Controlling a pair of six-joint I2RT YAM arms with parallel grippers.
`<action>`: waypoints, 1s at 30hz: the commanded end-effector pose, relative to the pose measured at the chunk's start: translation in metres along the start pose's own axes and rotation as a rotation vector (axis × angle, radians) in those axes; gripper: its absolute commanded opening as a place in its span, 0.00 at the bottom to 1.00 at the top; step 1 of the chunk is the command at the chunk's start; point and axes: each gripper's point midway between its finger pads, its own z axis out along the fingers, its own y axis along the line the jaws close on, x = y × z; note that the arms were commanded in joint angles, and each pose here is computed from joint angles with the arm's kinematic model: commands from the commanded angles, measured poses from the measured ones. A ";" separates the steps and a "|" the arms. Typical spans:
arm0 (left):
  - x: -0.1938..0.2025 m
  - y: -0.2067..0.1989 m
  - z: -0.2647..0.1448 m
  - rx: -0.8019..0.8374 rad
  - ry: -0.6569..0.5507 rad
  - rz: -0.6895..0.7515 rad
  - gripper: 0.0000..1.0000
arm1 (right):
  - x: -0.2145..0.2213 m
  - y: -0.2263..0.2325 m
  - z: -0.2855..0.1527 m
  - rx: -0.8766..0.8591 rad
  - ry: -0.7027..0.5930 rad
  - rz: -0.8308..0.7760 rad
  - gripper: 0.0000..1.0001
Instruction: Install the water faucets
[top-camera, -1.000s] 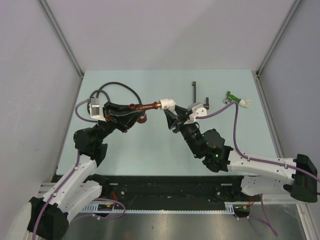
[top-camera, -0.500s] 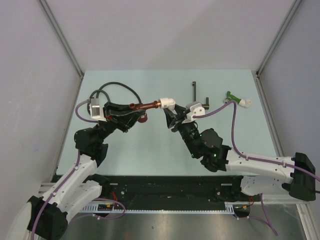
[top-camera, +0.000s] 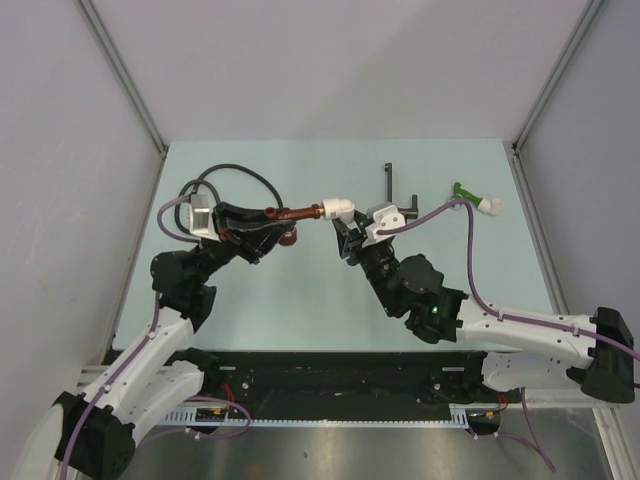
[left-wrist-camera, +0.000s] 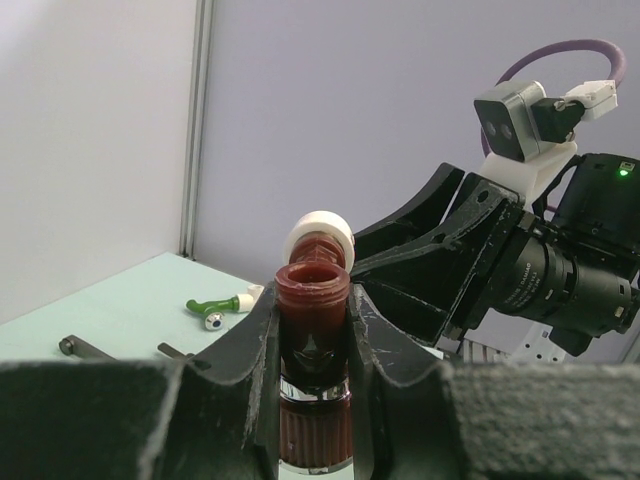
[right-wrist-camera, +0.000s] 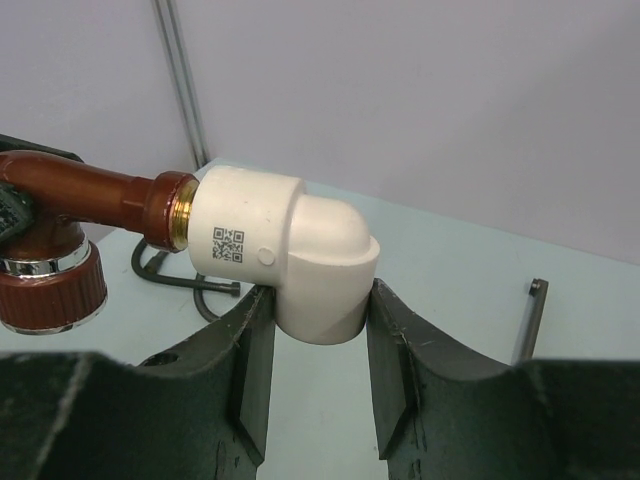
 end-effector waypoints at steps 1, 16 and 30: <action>-0.004 -0.017 0.006 0.089 0.001 -0.001 0.00 | -0.034 0.021 -0.001 -0.088 -0.053 0.086 0.00; 0.004 -0.025 0.005 0.130 -0.012 0.051 0.00 | -0.028 0.021 -0.002 -0.059 0.050 0.168 0.00; 0.022 -0.023 0.008 0.180 0.106 0.155 0.00 | -0.029 0.027 -0.011 -0.118 0.152 0.146 0.00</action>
